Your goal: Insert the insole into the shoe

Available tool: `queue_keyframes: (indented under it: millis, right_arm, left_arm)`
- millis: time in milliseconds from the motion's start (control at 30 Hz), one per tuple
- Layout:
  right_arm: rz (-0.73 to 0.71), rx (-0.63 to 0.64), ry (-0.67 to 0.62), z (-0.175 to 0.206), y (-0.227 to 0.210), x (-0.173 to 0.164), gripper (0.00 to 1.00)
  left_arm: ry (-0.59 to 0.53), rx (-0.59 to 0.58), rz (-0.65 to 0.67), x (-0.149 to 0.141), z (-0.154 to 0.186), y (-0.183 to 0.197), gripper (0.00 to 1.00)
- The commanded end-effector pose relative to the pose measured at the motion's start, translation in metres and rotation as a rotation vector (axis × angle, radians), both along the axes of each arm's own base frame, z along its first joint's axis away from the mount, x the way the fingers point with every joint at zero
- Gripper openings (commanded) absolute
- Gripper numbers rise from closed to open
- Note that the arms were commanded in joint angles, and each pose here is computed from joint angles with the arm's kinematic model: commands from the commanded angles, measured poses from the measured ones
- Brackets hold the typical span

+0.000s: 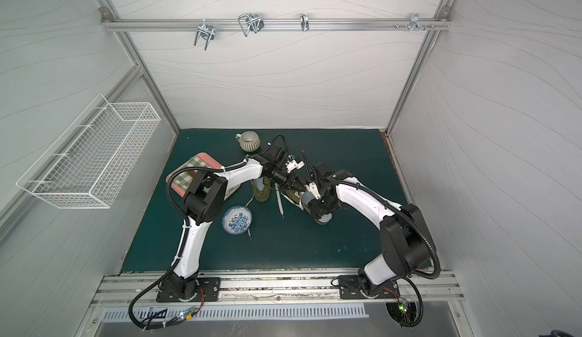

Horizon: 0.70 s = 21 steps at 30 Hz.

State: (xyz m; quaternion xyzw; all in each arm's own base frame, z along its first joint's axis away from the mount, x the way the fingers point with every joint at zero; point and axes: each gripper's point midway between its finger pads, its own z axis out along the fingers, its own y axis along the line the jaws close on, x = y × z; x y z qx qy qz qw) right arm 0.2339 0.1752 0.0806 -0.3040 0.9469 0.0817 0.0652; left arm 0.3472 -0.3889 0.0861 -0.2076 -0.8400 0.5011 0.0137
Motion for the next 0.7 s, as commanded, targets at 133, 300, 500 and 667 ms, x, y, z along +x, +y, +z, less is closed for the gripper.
queue_keyframes:
  millis: [133,300,500,667]
  right_arm:
    - [0.023,-0.02,0.028,0.002,0.001,-0.006,0.42]
    - [0.038,-0.016,-0.005,0.007,0.004,-0.001,0.29]
    - [0.045,-0.001,-0.036,0.013,0.008,0.003,0.19]
    - [0.073,0.004,-0.061,0.015,0.012,0.008,0.03]
  left_arm:
    - [-0.059,-0.008,0.01,0.006,0.018,0.0,0.0]
    - [-0.061,-0.009,0.012,0.005,0.019,0.0,0.0]
    - [-0.06,-0.007,0.012,0.005,0.019,0.001,0.0]
    - [-0.059,-0.007,0.007,0.004,0.019,0.0,0.0]
